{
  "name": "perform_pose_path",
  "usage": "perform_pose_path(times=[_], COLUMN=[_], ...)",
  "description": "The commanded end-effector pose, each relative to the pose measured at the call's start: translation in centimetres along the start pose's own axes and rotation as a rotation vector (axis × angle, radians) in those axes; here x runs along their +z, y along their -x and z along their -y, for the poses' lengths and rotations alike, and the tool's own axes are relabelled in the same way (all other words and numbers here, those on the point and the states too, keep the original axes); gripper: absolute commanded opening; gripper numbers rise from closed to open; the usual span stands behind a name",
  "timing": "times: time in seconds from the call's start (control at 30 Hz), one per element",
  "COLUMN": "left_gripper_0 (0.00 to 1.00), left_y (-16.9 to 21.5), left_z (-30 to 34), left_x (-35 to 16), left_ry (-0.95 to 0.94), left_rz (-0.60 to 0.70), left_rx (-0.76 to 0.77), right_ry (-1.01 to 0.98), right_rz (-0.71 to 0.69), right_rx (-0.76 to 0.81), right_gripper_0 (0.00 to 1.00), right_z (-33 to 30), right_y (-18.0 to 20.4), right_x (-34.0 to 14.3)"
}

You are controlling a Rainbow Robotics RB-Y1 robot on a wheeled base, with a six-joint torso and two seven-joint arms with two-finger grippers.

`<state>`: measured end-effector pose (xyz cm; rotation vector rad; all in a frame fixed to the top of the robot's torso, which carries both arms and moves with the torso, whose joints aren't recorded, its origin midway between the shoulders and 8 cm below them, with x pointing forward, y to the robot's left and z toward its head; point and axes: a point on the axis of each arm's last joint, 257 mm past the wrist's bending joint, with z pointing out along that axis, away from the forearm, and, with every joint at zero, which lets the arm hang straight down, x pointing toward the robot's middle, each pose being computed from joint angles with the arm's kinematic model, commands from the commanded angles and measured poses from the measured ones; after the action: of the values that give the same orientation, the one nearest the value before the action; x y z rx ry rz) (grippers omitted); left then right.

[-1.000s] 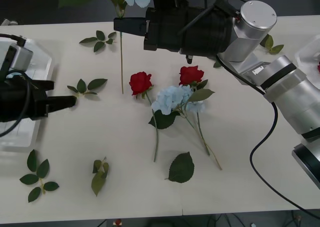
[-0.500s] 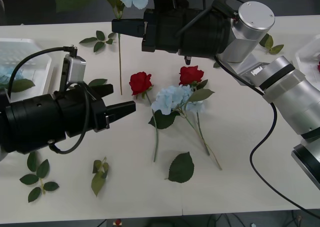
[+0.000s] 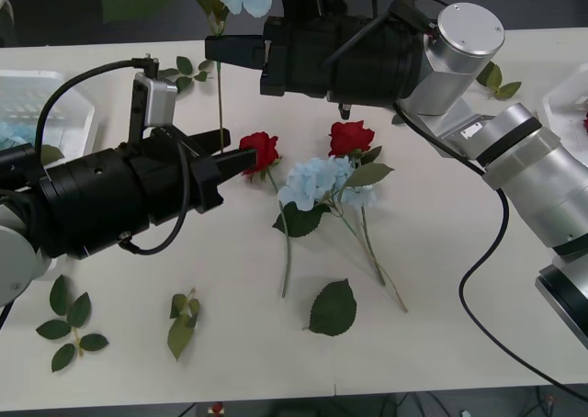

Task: Place the red flowers into the right box and the blue flowers into the left box. If a person shows an open palm, hand one flower to the person first, then continue sorting.

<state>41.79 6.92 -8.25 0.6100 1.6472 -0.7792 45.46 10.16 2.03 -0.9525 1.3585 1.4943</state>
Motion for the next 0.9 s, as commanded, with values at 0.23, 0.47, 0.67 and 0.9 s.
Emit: perform_pose_path(times=[0.23,0.47,0.67,0.9], left_gripper_0=[0.00,0.00,0.00,0.00], left_y=[1.8,1.9,2.0,2.0], left_z=[-0.2,-0.3,-0.3,-0.7], left_x=[0.9,0.8,0.9,0.7], left_ry=[-0.003,-0.002,-0.001,0.006], left_rz=[0.033,0.030,0.036,0.032], left_rx=[-0.025,-0.018,-0.020,-0.017], right_ry=[0.082,0.087,0.090,0.078], right_rz=[0.011,0.017,0.022,0.046], right_rx=[-0.042,-0.036,-0.029,-0.003], right_gripper_0=[0.00,0.00,0.23,1.00], right_z=[-3.4,-3.5,-3.6,-3.3], right_y=[2.1,2.3,2.4,3.1], right_x=[2.5,2.4,2.4,2.2])
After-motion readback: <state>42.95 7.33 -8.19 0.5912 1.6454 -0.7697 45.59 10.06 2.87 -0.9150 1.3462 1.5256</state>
